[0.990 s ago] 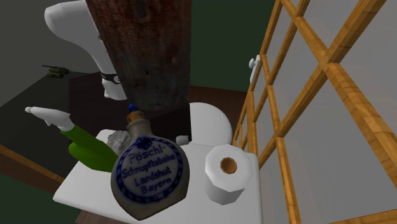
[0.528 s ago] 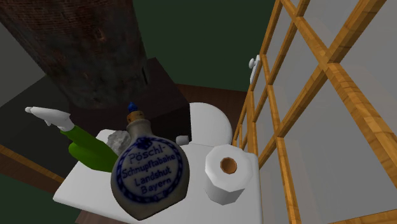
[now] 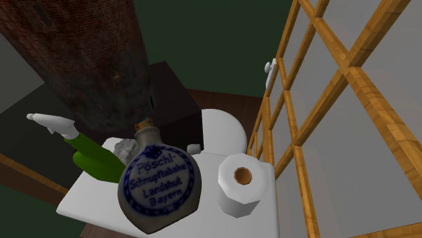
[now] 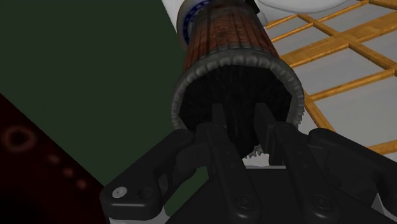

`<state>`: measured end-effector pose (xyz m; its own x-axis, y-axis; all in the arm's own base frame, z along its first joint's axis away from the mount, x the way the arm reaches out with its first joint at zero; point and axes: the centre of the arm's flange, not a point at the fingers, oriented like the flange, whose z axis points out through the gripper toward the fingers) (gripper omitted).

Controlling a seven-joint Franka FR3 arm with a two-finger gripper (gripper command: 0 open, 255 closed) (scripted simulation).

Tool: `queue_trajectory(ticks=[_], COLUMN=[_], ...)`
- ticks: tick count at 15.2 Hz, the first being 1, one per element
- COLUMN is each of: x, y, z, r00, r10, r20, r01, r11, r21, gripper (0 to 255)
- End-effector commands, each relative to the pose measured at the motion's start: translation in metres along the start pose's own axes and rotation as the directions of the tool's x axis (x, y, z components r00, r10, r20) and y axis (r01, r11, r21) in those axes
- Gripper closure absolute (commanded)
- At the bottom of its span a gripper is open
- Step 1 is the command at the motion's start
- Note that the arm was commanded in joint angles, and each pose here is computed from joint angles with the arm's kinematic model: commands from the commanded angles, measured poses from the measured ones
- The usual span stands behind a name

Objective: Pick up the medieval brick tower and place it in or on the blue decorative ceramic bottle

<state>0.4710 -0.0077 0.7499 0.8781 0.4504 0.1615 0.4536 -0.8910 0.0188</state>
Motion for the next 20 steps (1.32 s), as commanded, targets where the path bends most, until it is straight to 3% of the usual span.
queue_trajectory(ticks=[1, 20], x=[-0.002, -0.018], y=[0.0, -0.002], z=[0.011, 0.11], r00=[1.0, 1.0], r10=[0.0, 0.0], r20=[-0.002, -0.002], r01=[0.0, 0.0], r11=[1.0, 1.0], r21=[-0.001, -0.001], gripper=[255, 255])
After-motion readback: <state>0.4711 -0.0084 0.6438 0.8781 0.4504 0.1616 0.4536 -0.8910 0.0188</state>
